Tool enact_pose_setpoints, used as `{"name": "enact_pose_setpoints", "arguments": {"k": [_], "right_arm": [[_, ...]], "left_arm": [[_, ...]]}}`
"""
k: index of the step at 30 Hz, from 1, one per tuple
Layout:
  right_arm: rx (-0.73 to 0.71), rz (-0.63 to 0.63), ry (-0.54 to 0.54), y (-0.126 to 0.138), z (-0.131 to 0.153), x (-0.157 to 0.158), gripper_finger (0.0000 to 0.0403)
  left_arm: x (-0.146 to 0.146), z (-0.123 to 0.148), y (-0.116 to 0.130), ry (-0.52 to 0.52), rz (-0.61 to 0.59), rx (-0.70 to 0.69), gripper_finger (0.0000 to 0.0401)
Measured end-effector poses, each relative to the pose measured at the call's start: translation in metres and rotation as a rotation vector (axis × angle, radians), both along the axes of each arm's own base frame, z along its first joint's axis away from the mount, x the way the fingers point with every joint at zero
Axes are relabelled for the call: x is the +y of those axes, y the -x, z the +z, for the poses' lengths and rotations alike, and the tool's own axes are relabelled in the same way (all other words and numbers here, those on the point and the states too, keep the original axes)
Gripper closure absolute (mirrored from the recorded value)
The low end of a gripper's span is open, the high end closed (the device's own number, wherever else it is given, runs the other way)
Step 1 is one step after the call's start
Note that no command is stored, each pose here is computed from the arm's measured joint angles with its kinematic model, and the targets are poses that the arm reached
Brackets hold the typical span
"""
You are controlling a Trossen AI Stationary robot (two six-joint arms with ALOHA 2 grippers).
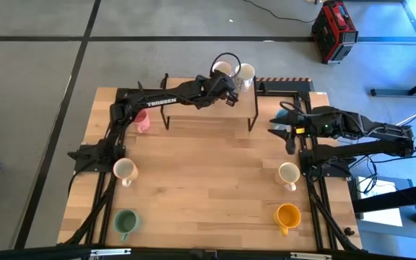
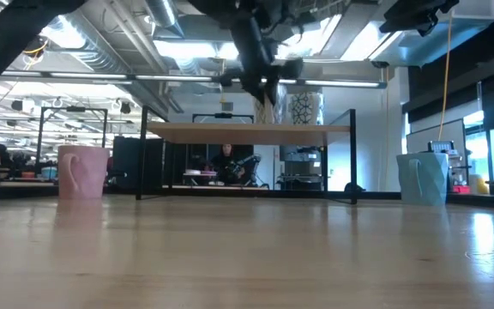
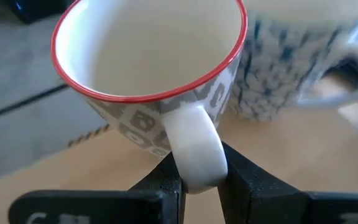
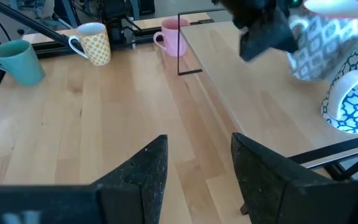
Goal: Place coffee mugs
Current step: Put the gray patterned mug on the shelf
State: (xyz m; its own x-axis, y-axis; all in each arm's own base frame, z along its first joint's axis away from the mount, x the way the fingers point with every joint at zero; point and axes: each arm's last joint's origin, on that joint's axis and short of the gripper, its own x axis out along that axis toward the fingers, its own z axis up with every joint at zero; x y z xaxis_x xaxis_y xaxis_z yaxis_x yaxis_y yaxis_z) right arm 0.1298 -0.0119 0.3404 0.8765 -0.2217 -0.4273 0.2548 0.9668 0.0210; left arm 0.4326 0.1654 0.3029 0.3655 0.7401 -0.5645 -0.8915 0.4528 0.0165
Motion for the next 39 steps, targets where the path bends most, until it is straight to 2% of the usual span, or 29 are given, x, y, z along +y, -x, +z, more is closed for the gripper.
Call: {"name": "enact_pose_setpoints", "arguments": {"k": [12,22,39], "right_arm": [[-0.002,-0.023,-0.012,0.0003,-0.0002,-0.0004,0.0235],[-0.002,-0.023,-0.011,0.0003,-0.0001,-0.0004,0.0235],[-0.002,-0.022,-0.011,0.0003,-0.0001,-0.0004,0.0235]], "left_arm": [[-0.0017,-0.0070,-0.0051,-0.011,-0.017,0.022,0.0345],[-0.0012,-0.0065,-0.0055,-0.010,-0.020,0.015,0.0294],[-0.0077,-0.0048,-0.0066,0.027,-0.074,0.006,0.0283]]}}
